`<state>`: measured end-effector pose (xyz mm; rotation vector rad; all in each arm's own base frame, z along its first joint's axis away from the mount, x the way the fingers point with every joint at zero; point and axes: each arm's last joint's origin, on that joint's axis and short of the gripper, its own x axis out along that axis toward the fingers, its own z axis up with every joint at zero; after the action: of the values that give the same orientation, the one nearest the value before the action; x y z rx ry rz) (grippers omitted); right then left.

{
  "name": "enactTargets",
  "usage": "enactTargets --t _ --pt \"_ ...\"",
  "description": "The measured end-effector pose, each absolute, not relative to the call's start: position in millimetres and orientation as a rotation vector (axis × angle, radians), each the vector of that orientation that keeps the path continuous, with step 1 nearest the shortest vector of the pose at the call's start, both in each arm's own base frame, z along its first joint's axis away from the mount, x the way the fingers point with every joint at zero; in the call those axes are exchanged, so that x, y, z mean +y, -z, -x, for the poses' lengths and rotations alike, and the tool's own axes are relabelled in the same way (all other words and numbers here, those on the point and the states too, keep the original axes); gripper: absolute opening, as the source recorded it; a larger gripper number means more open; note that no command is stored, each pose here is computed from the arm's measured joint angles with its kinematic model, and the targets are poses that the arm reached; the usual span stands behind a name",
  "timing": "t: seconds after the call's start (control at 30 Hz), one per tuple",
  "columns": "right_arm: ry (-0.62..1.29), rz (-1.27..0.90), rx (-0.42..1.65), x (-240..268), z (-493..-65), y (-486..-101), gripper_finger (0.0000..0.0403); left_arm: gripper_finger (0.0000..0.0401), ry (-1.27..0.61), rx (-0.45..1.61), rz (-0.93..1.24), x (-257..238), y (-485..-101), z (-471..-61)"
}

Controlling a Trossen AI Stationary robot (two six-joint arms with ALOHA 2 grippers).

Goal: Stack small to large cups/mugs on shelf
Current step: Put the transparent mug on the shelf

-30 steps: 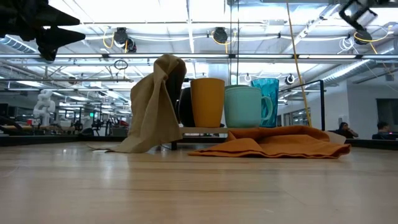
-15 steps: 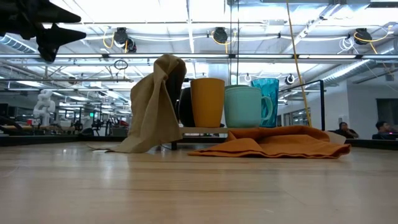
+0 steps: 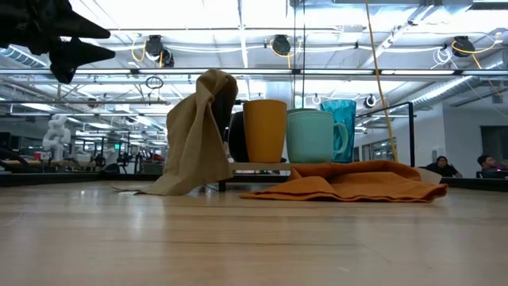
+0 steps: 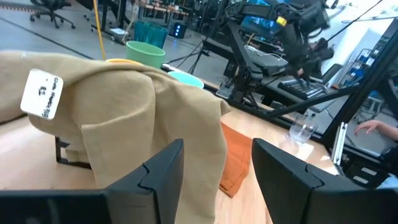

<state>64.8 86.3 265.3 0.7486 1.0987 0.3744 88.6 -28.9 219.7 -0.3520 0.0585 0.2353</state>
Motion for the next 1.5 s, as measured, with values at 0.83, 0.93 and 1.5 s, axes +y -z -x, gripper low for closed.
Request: enactTargets --t 0.83,0.93,1.5 --pt "-0.104 -1.162 1.516 124 -76 -252 0.0155 0.0191 -0.217 0.04 0.262 -33 -224 -95" --pt "-0.062 -1.147 1.551 130 -79 -247 0.02 0.0191 -0.216 0.041 0.261 -33 -224 -95" --pt "0.226 -0.964 1.731 150 -83 -212 0.0205 0.0191 -0.216 0.034 0.317 -33 -224 -95"
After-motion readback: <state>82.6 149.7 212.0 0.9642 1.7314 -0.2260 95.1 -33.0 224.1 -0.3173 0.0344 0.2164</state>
